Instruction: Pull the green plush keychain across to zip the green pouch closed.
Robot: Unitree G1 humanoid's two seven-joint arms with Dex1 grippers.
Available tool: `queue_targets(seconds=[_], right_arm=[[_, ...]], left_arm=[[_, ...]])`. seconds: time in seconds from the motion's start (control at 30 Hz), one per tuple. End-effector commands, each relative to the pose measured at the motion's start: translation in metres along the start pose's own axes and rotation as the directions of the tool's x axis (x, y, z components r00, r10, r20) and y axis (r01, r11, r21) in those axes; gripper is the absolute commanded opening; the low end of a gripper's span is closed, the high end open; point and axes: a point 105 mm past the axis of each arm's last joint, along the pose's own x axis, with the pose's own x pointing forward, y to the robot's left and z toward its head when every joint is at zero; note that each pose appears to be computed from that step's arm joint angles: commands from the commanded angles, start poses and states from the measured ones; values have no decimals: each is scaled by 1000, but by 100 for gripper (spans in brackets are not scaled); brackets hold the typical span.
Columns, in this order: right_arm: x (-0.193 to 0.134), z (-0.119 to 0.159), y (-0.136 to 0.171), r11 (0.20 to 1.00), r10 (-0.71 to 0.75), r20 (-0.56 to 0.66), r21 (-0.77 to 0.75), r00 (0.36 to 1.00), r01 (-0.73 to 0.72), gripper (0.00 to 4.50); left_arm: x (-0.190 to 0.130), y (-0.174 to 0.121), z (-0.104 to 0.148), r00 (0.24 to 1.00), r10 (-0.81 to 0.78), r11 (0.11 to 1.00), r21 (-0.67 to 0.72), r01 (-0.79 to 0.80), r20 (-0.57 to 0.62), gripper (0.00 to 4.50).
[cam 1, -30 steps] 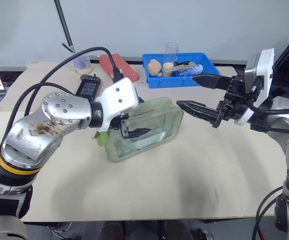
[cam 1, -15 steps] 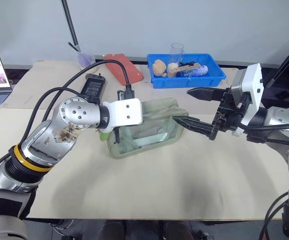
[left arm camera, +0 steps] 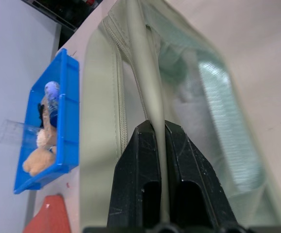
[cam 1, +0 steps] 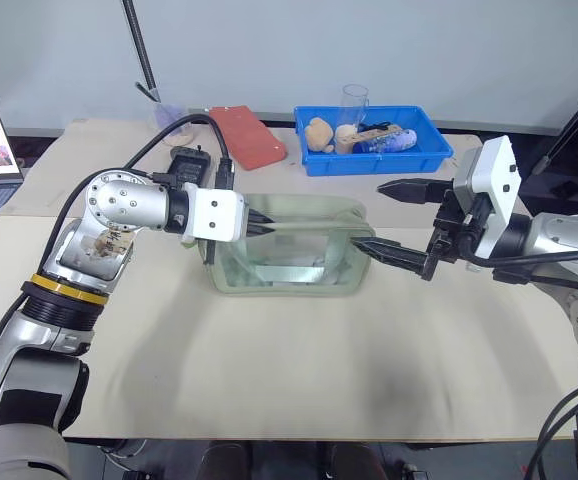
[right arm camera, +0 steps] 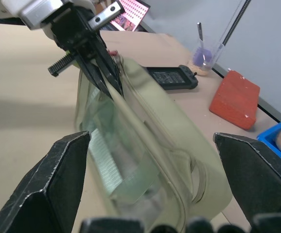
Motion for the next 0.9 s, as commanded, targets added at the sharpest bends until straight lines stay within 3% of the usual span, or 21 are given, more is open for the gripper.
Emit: queue_targets(seconds=[0.03, 0.1, 0.2, 0.33, 0.43, 0.5, 0.53, 0.67, 0.9], right_arm=[[-1, 7, 1, 999, 1, 23, -35, 1000, 0, 450], [-1, 4, 2, 999, 10, 13, -34, 1000, -9, 450], [-1, -2, 3, 999, 20, -12, -37, 1000, -20, 450], [0, -14, 1, 997, 25, -69, -77, 997, -31, 450], [5, -25, -4, 995, 16, -98, -100, 995, -26, 450], [9, -32, -4, 995, 25, -105, -93, 994, -34, 450], [11, -35, -5, 995, 27, -107, -92, 994, -37, 424], [20, -43, -4, 996, 41, -96, -71, 995, -48, 300], [21, -46, -5, 996, 61, -79, -61, 995, -66, 57]], left_arm=[[-8, 7, 10, 999, 43, 998, 41, -44, 30, 1], [-8, 4, 10, 999, 34, 998, 43, -35, 36, 1], [-11, 5, 14, 997, 40, 999, 26, -41, 69, 105], [-19, 13, 31, 988, 48, 999, -8, -48, 145, 295], [-26, 18, 61, 950, 60, 982, -189, -1, 306, 443], [-30, 16, 81, 915, 52, 947, -310, 81, 400, 447], [-32, 13, 89, 904, 30, 935, -332, 126, 427, 449], [-33, 7, 99, 903, 3, 918, -359, 168, 429, 450], [-43, 7, 77, 952, 80, 902, -429, 57, 295, 450]])
